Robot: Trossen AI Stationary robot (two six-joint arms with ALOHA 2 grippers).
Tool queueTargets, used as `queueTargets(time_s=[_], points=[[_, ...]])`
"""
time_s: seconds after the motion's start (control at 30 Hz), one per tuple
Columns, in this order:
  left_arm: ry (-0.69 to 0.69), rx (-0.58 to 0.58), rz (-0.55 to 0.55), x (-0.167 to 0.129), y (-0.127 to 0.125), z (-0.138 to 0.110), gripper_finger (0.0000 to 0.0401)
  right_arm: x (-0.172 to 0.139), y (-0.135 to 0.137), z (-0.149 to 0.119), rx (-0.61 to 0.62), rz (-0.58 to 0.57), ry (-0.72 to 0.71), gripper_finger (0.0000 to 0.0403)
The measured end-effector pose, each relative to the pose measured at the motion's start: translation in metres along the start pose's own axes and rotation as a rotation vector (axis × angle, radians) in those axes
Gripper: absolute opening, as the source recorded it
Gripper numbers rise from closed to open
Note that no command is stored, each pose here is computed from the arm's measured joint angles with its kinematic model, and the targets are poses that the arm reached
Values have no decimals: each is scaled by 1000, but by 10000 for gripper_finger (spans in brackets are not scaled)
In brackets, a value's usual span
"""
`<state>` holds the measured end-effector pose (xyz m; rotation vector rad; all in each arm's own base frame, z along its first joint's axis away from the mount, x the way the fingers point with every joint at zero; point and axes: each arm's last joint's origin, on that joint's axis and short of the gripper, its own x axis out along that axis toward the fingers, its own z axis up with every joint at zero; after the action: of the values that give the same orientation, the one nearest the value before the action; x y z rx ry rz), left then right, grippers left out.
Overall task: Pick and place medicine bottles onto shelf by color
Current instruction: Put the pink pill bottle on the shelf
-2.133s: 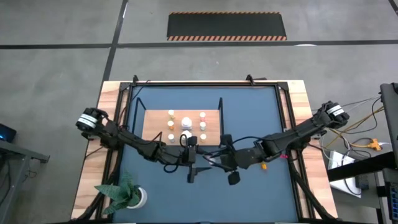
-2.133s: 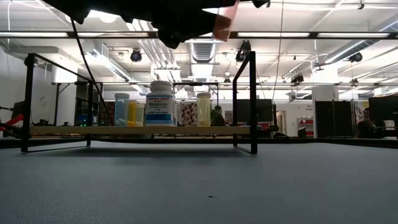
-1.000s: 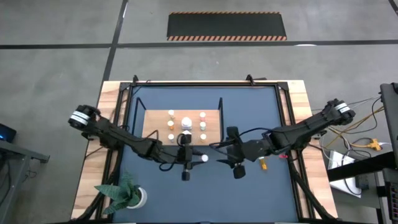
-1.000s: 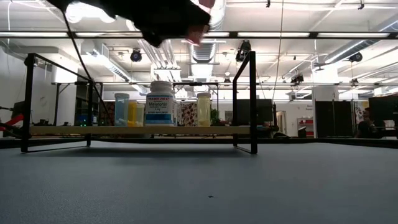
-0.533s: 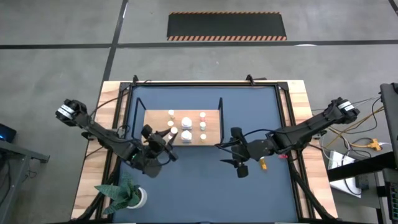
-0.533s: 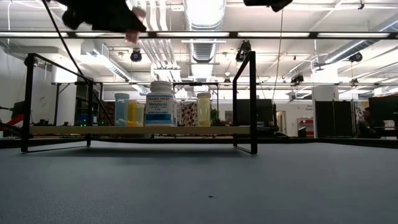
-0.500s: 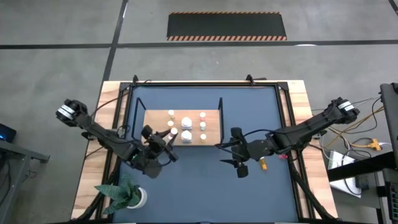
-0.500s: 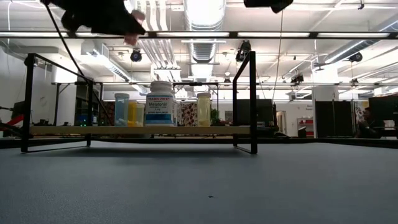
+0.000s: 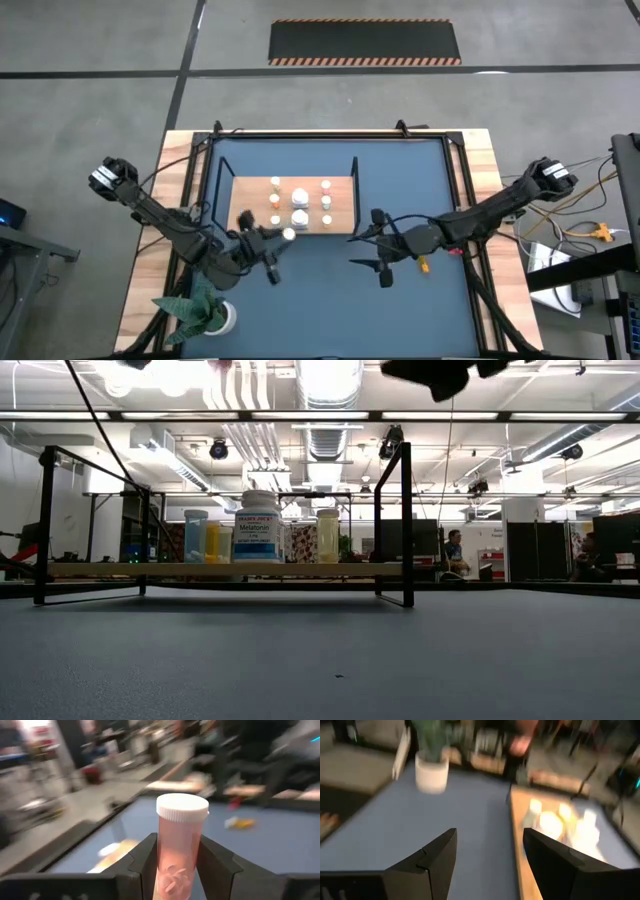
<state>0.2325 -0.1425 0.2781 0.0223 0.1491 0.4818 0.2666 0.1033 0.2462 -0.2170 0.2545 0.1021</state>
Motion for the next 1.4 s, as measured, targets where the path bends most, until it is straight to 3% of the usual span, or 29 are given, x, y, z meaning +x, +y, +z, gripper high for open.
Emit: queueTargets(time_s=[0.17,0.23,0.4,0.6,1.0,1.4], points=[[-211,-10,-304,7,-25,8,107,10,3,-10,-54,-42,-219,219],[-288,2,-374,9,-33,6,107,16,3,-10,-57,-53,-270,219],[-358,51,-322,24,-41,-4,107,36,9,-5,-68,10,-300,219],[-355,38,-279,41,-41,-11,107,53,13,0,-56,0,-298,219],[-326,23,-248,56,-39,-22,107,65,4,2,-61,-20,-306,219],[-330,13,-228,60,-37,-20,107,75,-4,-8,16,-28,-288,207]])
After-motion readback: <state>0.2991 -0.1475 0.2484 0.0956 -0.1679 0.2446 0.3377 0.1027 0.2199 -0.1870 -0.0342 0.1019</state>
